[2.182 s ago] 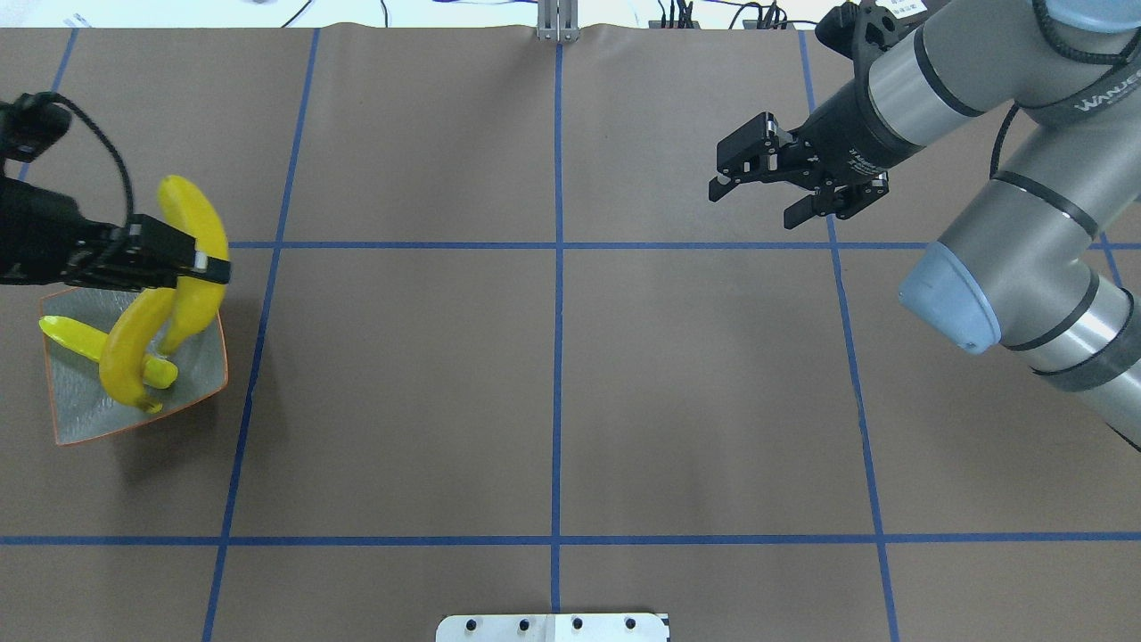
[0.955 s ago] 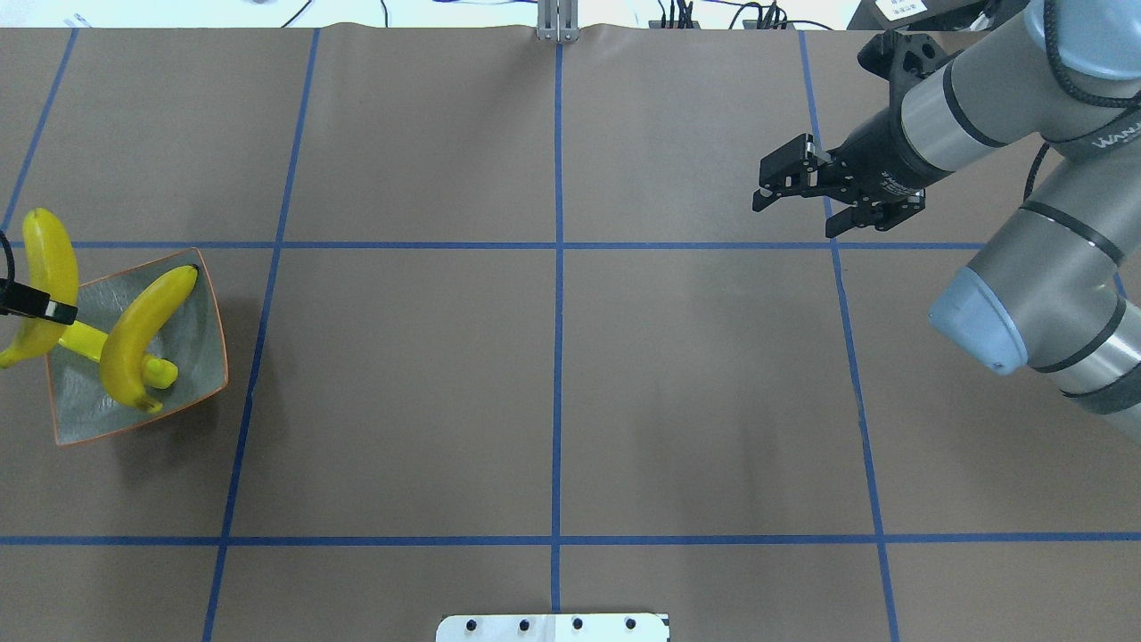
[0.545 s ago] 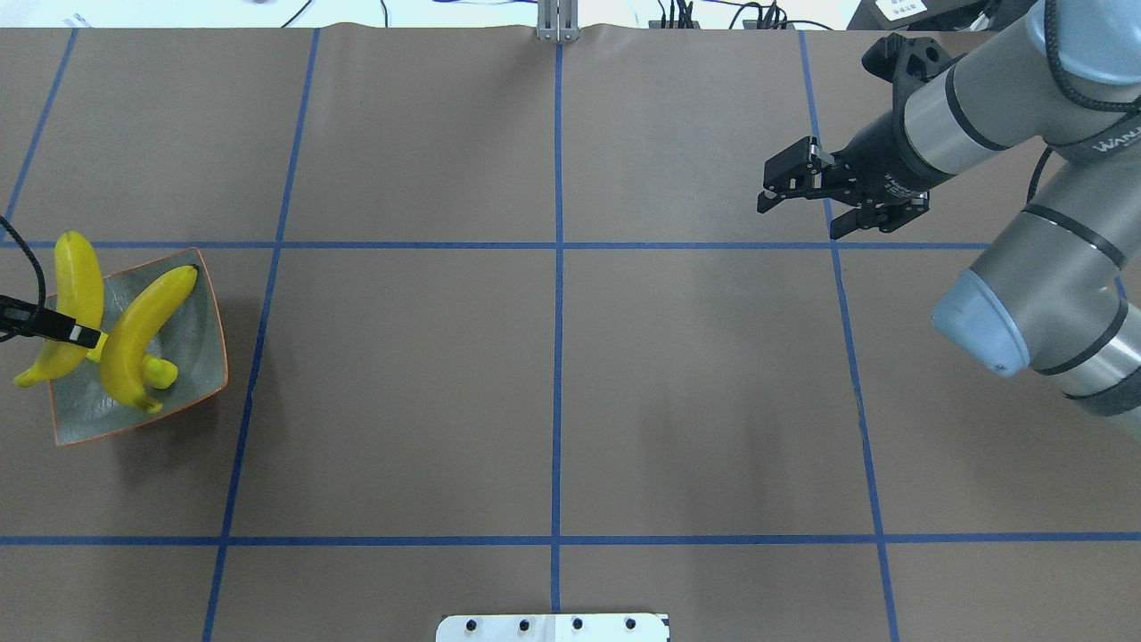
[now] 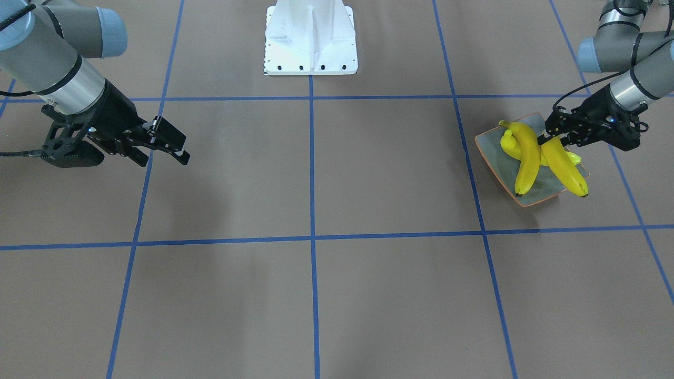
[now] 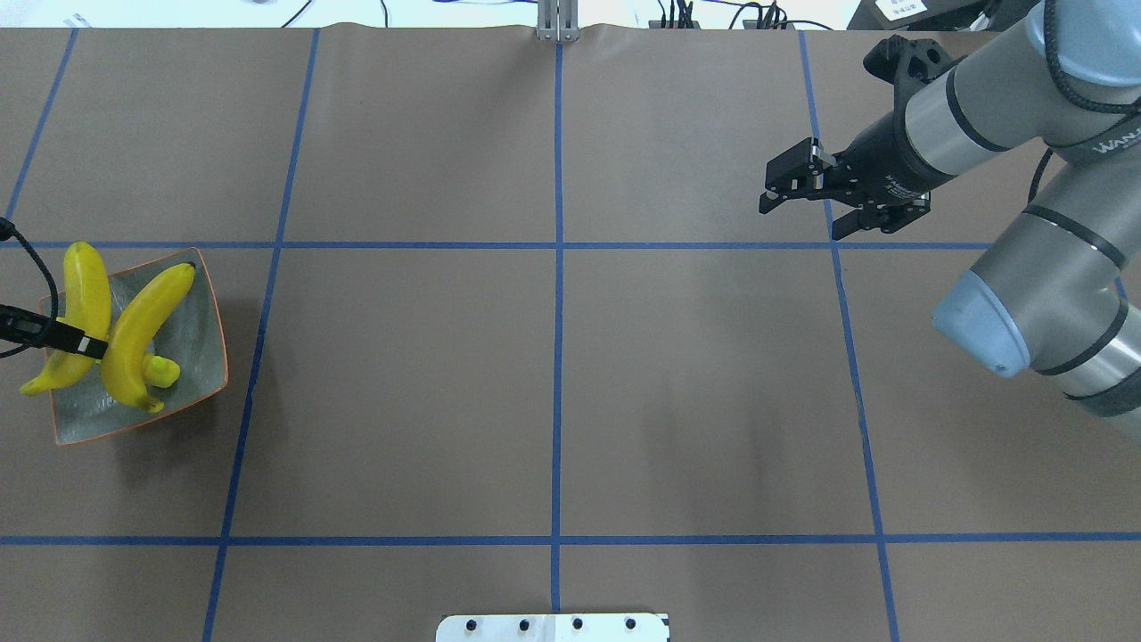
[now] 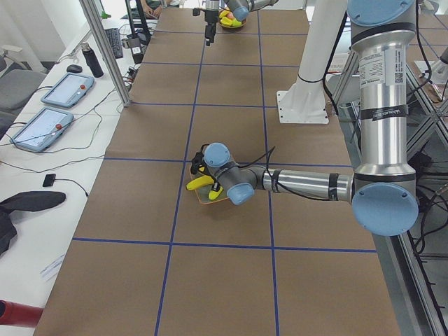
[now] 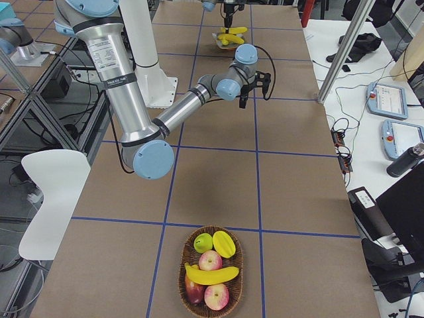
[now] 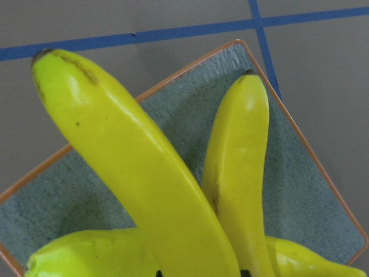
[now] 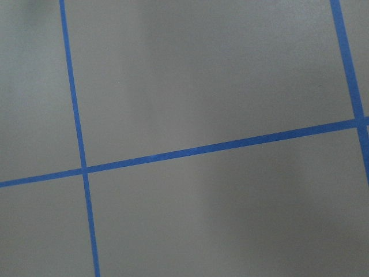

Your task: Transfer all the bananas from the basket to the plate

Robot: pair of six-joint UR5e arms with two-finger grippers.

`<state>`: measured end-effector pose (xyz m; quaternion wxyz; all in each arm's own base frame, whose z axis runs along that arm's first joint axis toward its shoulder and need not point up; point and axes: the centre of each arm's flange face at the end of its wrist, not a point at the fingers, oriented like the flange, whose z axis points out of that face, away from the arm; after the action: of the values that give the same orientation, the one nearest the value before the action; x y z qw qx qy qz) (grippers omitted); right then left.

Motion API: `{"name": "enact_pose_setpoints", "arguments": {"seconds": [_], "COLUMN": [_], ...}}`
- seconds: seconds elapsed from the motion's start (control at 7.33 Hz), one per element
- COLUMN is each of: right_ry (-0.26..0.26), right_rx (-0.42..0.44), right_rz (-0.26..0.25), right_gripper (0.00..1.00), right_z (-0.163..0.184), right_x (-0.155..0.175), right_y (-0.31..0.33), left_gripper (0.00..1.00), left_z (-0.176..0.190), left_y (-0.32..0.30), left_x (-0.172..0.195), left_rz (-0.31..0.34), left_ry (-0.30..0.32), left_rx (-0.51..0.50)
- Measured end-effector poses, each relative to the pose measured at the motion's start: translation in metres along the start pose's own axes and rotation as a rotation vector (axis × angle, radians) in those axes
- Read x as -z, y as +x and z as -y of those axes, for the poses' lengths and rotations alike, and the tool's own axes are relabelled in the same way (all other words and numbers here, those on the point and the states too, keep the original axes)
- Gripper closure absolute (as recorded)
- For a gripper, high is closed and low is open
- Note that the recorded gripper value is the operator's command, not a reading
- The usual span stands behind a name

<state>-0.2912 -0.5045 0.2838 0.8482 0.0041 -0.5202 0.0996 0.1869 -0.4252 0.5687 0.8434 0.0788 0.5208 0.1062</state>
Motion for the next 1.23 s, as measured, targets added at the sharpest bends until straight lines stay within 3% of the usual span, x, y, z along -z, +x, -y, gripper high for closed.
{"name": "enact_pose_setpoints", "arguments": {"seconds": [0.14,0.27,0.55,0.82,1.23], "right_ry": [0.0,0.001,0.002,0.002,0.003], "right_rx": [0.001,0.001,0.002,0.001,-0.003], "right_rz": [0.001,0.002,0.005,0.007,0.01], "right_gripper": [0.0,0.0,0.0,0.0,0.0], "right_z": [0.0,-0.001,-0.001,-0.002,-0.002], "right_x": [0.001,0.001,0.002,0.003,0.004], "right_y": [0.0,-0.001,-0.002,-0.003,-0.005], "left_gripper": [1.0,0.91,0.34,0.05,0.01], "left_z": [-0.001,-0.001,0.0,0.0,0.0], "left_y": [0.001,0.003,0.005,0.006,0.009], "left_x": [-0.002,-0.003,-0.004,-0.008,-0.013], "left_rz": [0.005,0.006,0.004,0.005,0.012], "left_ry": [0.0,0.001,-0.001,-0.007,-0.008], "left_rx": [-0.003,-0.007,-0.011,-0.012,-0.019]}}
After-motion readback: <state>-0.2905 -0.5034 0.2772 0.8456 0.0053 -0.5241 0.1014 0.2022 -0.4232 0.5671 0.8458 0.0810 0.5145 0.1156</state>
